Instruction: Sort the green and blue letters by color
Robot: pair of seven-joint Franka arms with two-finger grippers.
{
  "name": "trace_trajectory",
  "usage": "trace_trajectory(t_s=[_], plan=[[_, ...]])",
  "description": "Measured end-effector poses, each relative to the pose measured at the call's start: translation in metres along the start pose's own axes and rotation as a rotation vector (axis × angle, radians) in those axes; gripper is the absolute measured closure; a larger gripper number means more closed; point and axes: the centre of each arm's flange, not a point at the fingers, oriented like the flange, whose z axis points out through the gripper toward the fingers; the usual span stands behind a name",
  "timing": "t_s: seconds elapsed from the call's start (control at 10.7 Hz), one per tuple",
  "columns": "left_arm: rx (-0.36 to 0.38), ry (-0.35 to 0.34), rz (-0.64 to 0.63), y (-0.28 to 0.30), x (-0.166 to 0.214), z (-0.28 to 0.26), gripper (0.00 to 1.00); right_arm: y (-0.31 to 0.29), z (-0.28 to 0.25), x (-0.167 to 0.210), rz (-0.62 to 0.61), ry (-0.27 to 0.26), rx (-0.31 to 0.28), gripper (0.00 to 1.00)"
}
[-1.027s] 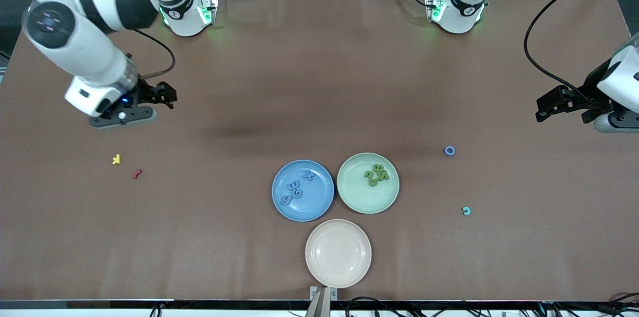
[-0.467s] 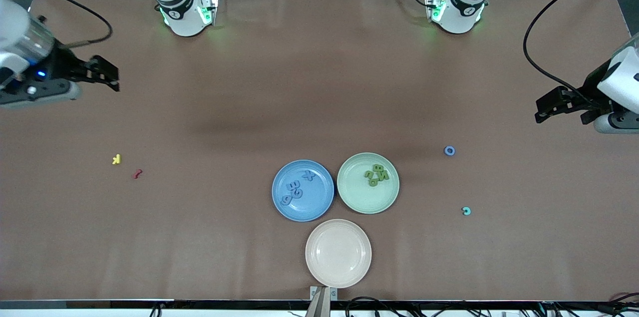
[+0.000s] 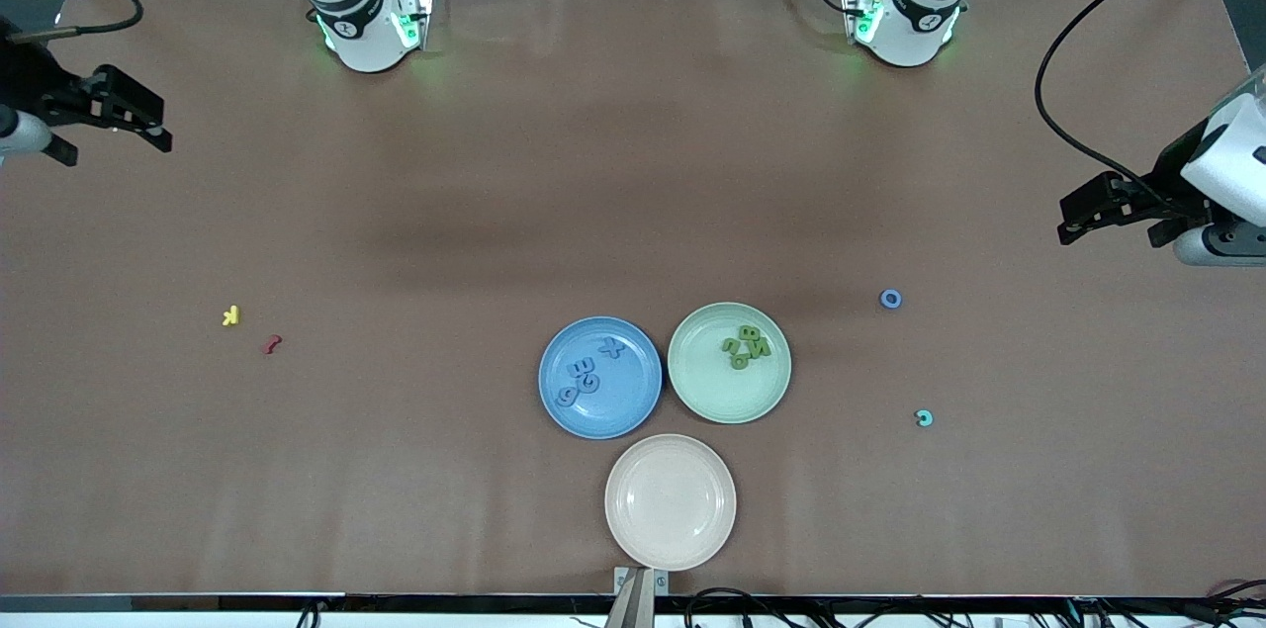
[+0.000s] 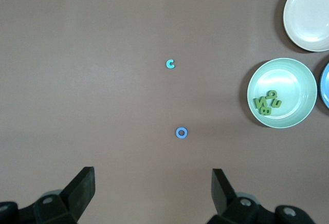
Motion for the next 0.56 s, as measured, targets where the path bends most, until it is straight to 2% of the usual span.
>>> trace_trajectory(t_s=[0.28, 0.56], plan=[[0.0, -0.003, 0.001, 0.0004, 0.0003, 0.0017, 0.0, 0.0095, -0.0049, -0.0025, 0.089, 0.003, 0.012, 0.0], [-0.001, -0.004, 0.001, 0.0005, 0.0003, 0.002, 0.0, 0.0091, -0.0042, -0.0023, 0.116, 0.0, 0.014, 0.0]])
